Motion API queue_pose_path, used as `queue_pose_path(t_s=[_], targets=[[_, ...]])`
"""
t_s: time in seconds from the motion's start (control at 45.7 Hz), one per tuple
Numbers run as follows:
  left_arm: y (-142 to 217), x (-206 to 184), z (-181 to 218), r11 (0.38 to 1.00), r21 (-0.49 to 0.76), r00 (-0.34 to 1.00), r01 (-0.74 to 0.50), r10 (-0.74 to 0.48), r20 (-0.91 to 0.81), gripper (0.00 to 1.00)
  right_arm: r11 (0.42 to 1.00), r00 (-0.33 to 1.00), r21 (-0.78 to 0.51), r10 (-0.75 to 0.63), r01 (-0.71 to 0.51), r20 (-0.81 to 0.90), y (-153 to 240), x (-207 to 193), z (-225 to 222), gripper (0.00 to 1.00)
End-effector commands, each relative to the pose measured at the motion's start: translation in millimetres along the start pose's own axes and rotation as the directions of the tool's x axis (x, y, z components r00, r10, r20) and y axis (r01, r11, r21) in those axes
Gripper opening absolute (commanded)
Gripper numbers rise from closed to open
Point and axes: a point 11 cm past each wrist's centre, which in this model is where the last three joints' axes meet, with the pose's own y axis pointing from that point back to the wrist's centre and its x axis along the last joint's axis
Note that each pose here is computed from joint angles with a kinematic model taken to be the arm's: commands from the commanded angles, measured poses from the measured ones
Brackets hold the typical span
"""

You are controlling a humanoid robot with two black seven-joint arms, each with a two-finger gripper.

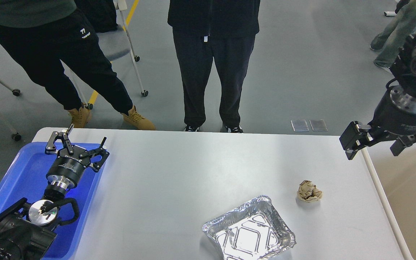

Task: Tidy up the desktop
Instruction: 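Move the right gripper down toward the aluminium foil tray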

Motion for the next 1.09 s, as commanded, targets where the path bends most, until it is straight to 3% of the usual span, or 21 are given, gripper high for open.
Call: queue_pose_path(t_s=[0.0, 0.394, 0.722, 1.072], targets=[[0.0, 0.0, -0.1, 1.0, 0.0, 1.0, 0.0, 0.0, 0.001, 1.0, 1.0, 1.0, 0.0, 0.001, -0.001, -0.002, 0.5, 0.4, -0.7, 1.0], [0.0, 0.0, 0.1, 1.0, -0.001, 1.0, 0.0, 0.0, -0.001, 1.0, 0.999, 1.0, 0.041, 0.02, -0.02, -0.005, 6.1, 4.8, -15.3, 1.0], [0.0, 0.0, 0.1, 1.0, -0.001, 1.0, 0.0, 0.0, -0.001, 1.0, 0.991, 0.993, 0.103, 0.089, -0.081, -0.082, 34.6, 15.9, -64.3, 1.0], [0.0, 0.0, 0.1, 1.0, -0.001, 1.0, 0.0, 0.0, -0.001, 1.0, 0.989, 0.973, 0.114, -0.063, 0.09, -0.221, -28.1, -6.8, -120.9, 1.0]])
